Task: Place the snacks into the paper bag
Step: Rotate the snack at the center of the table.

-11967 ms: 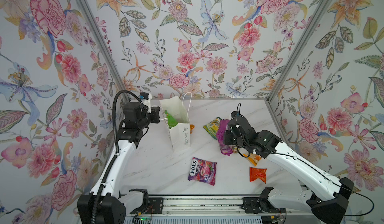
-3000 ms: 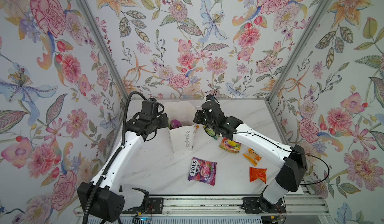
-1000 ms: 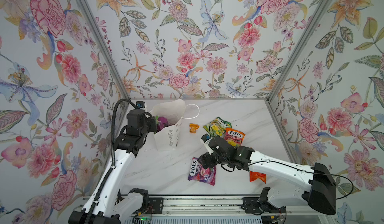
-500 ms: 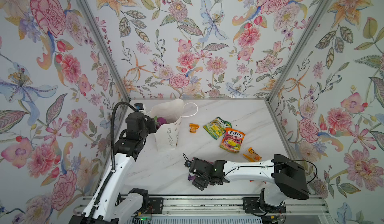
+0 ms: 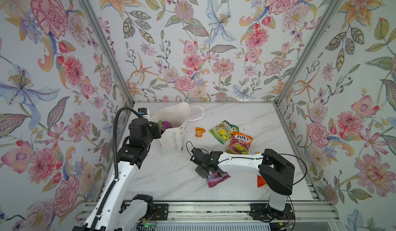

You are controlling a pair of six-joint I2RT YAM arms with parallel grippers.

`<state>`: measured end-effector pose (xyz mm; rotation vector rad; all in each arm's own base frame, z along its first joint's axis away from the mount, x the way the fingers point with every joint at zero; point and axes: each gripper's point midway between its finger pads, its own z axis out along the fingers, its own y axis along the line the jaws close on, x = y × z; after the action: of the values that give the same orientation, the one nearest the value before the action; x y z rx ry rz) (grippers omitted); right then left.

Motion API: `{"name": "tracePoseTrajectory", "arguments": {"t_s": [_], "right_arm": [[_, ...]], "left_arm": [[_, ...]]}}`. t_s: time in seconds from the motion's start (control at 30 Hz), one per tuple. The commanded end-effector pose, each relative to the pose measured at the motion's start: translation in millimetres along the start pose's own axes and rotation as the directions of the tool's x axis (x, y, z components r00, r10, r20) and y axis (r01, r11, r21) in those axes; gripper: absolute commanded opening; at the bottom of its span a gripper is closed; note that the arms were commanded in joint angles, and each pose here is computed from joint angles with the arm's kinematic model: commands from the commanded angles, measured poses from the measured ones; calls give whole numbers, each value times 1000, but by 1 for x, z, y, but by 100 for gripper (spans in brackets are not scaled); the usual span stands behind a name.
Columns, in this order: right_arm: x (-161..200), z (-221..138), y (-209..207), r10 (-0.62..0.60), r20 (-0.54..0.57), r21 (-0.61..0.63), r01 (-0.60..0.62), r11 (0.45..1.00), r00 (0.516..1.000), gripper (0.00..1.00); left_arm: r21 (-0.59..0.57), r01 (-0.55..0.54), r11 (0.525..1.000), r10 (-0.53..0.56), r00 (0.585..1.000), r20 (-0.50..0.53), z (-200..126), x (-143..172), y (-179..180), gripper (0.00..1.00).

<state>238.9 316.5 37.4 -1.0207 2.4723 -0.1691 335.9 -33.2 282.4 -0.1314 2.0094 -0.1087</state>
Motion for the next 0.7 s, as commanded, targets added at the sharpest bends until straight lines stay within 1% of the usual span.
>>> {"name": "tracePoseTrajectory", "arguments": {"t_s": [0.0,0.1,0.17,0.27,0.33,0.43,0.53,0.67], "right_arm": [[3,9,-28,174,-82,25,-173,985,981,99],[-3,11,-42,259,-103,13,-259,966,960,99],[-13,0,-41,256,-83,-40,-260,965,963,99],[-26,-24,-33,193,-37,-146,-196,970,980,100],[-26,-34,-35,152,-21,-199,-153,968,988,99],[-17,-43,-41,64,-5,-301,-62,951,998,96],[-12,-47,-53,-26,24,-324,33,946,999,96],[-11,-38,-70,-43,25,-361,49,931,999,95]], "left_arm": [[7,-5,1000,4,993,120,-7,-30,-1,0],[19,4,1000,-6,994,111,-9,-30,-3,0],[37,13,999,-17,996,92,-10,-27,-6,0],[59,32,998,-36,997,65,-12,-20,-8,0],[68,41,997,-45,997,62,-12,-15,-9,0],[63,41,997,-46,996,72,-10,-9,-7,0],[59,32,998,-38,994,99,-12,-14,-5,0],[61,17,998,-25,991,135,-20,-19,-4,0]]}}
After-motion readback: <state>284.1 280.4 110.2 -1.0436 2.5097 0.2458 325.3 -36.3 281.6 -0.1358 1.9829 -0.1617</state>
